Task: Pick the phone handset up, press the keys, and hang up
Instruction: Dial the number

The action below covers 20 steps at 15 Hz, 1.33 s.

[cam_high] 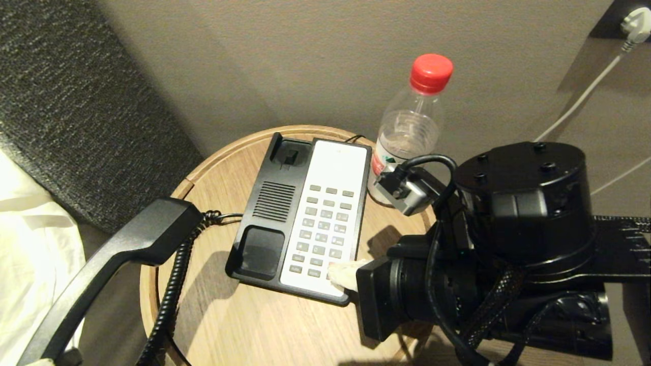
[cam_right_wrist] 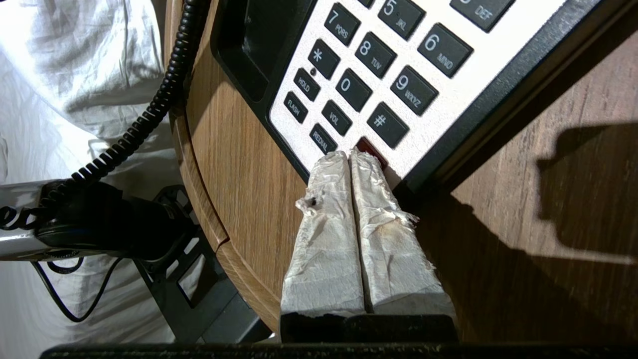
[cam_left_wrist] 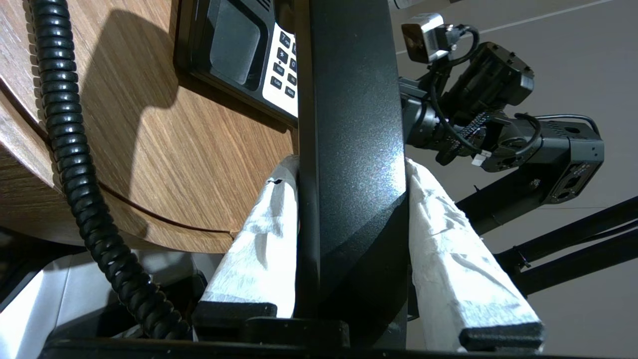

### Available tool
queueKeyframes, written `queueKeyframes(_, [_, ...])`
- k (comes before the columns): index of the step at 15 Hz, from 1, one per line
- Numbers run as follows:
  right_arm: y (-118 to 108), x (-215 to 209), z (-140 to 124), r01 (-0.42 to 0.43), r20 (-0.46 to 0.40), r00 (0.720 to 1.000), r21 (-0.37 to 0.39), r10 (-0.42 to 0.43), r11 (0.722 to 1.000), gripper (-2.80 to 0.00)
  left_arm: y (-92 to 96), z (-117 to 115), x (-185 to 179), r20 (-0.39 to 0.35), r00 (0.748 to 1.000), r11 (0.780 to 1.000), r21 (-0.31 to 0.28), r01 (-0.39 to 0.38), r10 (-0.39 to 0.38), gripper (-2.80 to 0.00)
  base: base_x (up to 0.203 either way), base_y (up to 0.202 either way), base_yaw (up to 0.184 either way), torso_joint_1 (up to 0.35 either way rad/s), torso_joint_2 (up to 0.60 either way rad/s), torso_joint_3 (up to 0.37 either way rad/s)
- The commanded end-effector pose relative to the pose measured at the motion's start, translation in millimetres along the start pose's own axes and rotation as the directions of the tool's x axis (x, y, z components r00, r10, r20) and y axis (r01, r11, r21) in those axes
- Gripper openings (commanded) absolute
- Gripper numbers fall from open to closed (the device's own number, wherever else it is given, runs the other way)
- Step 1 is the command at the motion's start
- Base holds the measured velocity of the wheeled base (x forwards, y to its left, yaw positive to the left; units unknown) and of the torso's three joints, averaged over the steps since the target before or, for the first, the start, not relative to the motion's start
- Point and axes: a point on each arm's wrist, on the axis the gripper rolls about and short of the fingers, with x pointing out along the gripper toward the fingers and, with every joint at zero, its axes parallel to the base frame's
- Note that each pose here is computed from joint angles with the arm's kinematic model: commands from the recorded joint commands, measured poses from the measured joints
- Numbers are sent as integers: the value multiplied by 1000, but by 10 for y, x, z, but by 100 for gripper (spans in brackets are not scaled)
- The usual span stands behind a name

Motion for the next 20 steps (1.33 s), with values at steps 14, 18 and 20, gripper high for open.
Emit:
queueKeyframes(14, [-47, 51, -38, 21, -18, 1000, -8, -21, 1000, -280, 0, -2, 1, -3, 1000, 1000, -5, 3, -3, -280, 0, 0, 0, 0, 0, 0])
queueKeyframes(18, [-36, 44, -6, 22, -4, 1000, -8, -22, 1000, -280, -8, 4, -6, 0, 1000, 1000, -2, 7, -7, -280, 0, 0, 0, 0, 0, 0])
queueKeyframes(20, [-31, 9, 10, 20, 5, 1000, -5, -20, 1000, -280, 4, -4, 1, -4, 1000, 1000, -4, 2, -2, -280, 0, 0, 0, 0, 0, 0])
